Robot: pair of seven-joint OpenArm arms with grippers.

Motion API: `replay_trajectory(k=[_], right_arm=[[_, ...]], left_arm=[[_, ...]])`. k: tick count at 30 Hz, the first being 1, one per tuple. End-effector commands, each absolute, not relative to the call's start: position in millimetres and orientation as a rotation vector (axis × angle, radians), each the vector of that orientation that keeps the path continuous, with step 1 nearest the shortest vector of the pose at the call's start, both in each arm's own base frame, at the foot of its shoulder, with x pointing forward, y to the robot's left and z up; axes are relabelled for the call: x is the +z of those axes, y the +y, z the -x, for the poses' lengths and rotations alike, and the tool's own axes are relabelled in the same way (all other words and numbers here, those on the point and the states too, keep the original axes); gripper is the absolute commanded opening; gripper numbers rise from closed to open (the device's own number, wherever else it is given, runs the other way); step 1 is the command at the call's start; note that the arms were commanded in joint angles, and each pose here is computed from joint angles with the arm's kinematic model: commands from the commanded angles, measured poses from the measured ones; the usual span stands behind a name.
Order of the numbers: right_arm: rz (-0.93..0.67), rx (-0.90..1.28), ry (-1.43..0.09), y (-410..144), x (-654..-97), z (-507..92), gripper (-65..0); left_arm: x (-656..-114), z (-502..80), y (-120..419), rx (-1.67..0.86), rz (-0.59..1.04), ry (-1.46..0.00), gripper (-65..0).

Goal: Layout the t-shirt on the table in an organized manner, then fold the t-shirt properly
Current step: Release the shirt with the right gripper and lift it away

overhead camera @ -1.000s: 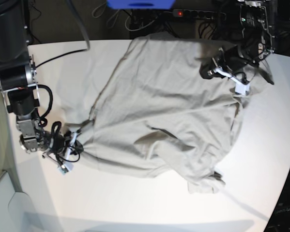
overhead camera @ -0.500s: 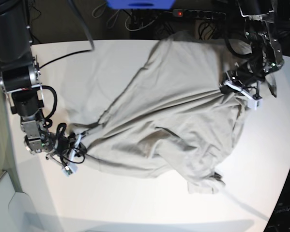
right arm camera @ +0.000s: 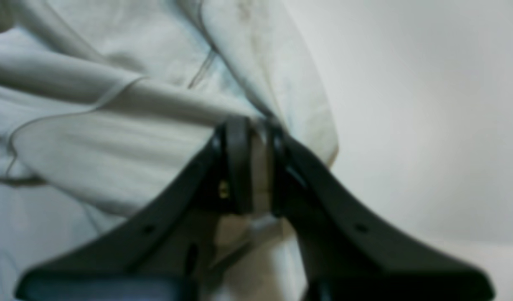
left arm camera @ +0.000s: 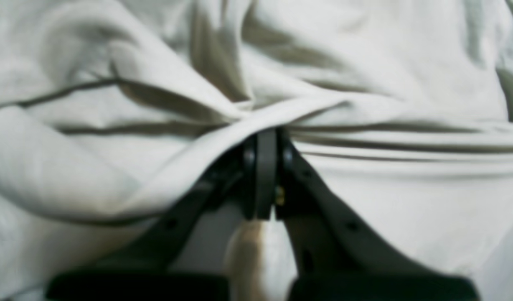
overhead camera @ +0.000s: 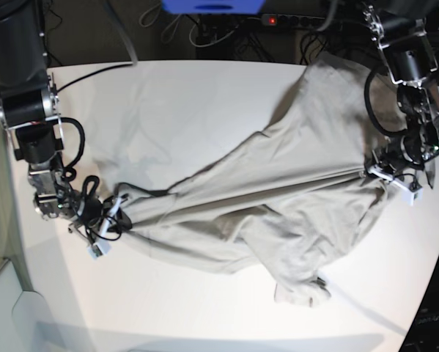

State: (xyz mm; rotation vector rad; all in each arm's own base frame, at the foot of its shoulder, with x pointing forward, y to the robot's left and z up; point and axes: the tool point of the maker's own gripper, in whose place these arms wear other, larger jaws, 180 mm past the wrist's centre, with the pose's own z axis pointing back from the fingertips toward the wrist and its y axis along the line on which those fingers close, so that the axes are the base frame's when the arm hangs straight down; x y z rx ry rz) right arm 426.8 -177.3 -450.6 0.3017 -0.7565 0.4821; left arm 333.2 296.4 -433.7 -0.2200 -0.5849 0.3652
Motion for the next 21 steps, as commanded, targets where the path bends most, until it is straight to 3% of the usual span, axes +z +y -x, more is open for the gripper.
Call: replay_trajectory(k=[1, 10, 21], right_arm=[[-0.155, 0.589, -0.352, -222.5, -516.5, -343.8, -60.2], [-0.170, 0.699, -0.353, -203.1, -529.8, -301.6, -63.5], [-0.144, 1.000, -0.468, -129.8, -477.1, -261.7, -63.5]], left_arm=[[-429.3, -336.4, 315.5, 0.365, 0.137, -0.578, -64.9], [-410.1, -379.0, 291.7, 0.299, 0.164, -0.638, -64.9], [-386.8, -405.3, 284.8, 0.281, 0.183, -0.698, -64.9]])
